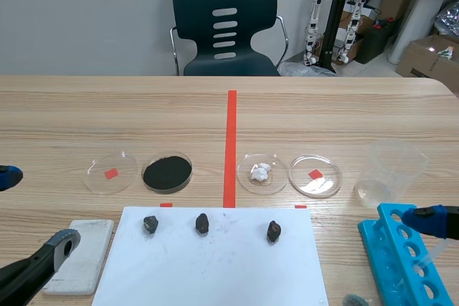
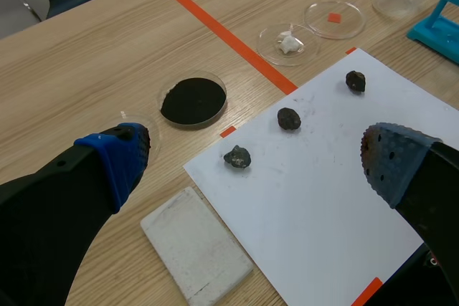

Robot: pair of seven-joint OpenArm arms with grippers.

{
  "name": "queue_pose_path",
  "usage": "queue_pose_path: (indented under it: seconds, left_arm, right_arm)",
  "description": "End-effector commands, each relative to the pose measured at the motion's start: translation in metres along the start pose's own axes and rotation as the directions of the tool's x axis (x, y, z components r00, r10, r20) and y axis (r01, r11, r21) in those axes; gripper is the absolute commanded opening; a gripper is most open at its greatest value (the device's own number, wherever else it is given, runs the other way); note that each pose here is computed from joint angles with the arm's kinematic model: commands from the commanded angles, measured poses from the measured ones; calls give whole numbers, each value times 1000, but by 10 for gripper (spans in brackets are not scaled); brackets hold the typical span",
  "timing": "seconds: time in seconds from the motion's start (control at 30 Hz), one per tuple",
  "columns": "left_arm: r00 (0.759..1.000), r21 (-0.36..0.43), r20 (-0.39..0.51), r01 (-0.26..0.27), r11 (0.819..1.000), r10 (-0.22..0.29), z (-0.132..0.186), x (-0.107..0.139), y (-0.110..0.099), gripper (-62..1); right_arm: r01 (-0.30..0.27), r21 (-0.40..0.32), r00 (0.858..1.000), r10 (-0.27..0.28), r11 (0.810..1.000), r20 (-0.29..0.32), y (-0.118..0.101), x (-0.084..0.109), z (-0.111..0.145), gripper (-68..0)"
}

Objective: Pick up the left mineral with the left hand

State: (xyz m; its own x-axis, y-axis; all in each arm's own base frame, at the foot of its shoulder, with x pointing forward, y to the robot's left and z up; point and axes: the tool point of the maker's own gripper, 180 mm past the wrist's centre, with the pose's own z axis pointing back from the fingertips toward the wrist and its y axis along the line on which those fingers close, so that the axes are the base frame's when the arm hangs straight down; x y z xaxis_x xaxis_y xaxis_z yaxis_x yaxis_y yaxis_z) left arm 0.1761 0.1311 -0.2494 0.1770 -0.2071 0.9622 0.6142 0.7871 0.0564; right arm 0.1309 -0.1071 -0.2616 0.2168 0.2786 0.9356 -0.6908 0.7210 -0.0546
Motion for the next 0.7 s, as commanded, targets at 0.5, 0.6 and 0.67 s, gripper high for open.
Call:
queue_pose_path:
  seconds: [0.5, 0.6, 0.67]
  left_arm:
    - [999, 4, 34, -13, 1000, 13, -2, 9, -2, 10]
    - [999, 21, 22, -49, 999, 48, -4, 7, 0, 11]
    - [997, 35, -26, -78, 996, 79, -9, -2, 2, 11]
  right_arm:
    - [2, -5, 1000, -1, 1000, 29, -2, 7, -1, -71]
    - [2, -5, 1000, -1, 1000, 29, -2, 7, -1, -71]
    - [2, -5, 1000, -1, 1000, 29, -2, 7, -1, -71]
